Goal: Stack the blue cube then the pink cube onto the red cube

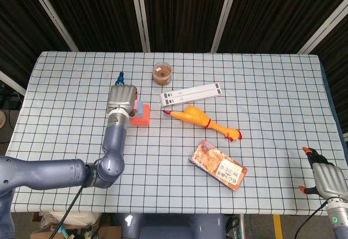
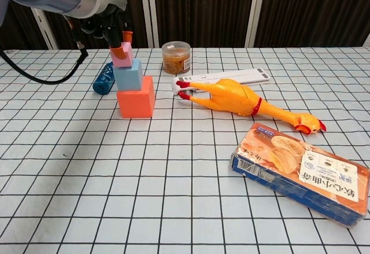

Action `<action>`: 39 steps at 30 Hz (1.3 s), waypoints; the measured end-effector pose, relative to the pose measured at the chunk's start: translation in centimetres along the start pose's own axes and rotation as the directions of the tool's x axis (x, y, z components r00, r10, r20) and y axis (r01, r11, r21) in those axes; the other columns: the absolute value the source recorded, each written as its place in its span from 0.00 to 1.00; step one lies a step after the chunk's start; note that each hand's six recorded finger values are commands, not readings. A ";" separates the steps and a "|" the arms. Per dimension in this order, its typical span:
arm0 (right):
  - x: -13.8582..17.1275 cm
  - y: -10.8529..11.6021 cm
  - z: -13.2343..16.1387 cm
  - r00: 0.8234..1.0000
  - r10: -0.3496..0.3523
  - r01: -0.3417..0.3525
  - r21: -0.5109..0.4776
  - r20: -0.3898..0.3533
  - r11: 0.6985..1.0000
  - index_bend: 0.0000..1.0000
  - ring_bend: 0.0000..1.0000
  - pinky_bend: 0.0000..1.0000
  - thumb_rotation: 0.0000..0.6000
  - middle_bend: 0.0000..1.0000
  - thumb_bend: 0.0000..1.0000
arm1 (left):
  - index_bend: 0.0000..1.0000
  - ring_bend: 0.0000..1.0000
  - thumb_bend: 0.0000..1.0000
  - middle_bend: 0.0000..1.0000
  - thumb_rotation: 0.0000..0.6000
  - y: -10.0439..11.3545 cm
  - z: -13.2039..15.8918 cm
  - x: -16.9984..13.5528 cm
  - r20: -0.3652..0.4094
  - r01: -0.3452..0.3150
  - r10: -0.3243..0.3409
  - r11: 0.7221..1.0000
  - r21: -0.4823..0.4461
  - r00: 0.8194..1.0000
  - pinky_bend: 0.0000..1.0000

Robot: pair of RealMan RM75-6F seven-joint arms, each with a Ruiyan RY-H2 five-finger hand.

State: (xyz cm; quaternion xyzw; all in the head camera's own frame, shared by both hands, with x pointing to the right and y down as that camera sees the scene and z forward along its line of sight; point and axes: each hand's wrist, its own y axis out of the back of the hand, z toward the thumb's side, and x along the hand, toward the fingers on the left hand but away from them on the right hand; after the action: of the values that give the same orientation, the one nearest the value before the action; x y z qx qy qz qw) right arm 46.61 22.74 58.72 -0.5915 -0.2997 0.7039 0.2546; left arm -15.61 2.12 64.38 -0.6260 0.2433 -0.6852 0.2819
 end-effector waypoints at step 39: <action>0.0 -0.1 -0.2 1.000 0.002 -0.002 0.000 0.006 1.000 0.06 0.18 0.34 1.00 0.10 0.13 | 0.48 0.79 0.43 0.91 1.00 -0.4 0.2 0.2 0.001 0.004 -0.004 1.000 0.015 1.000 0.86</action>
State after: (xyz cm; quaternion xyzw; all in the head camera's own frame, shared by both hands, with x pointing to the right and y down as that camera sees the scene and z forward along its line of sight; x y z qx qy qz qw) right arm 46.77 22.80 58.76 -0.5899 -0.2996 0.7058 0.2530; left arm -15.42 2.21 64.82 -0.6248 0.2366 -0.6871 0.2856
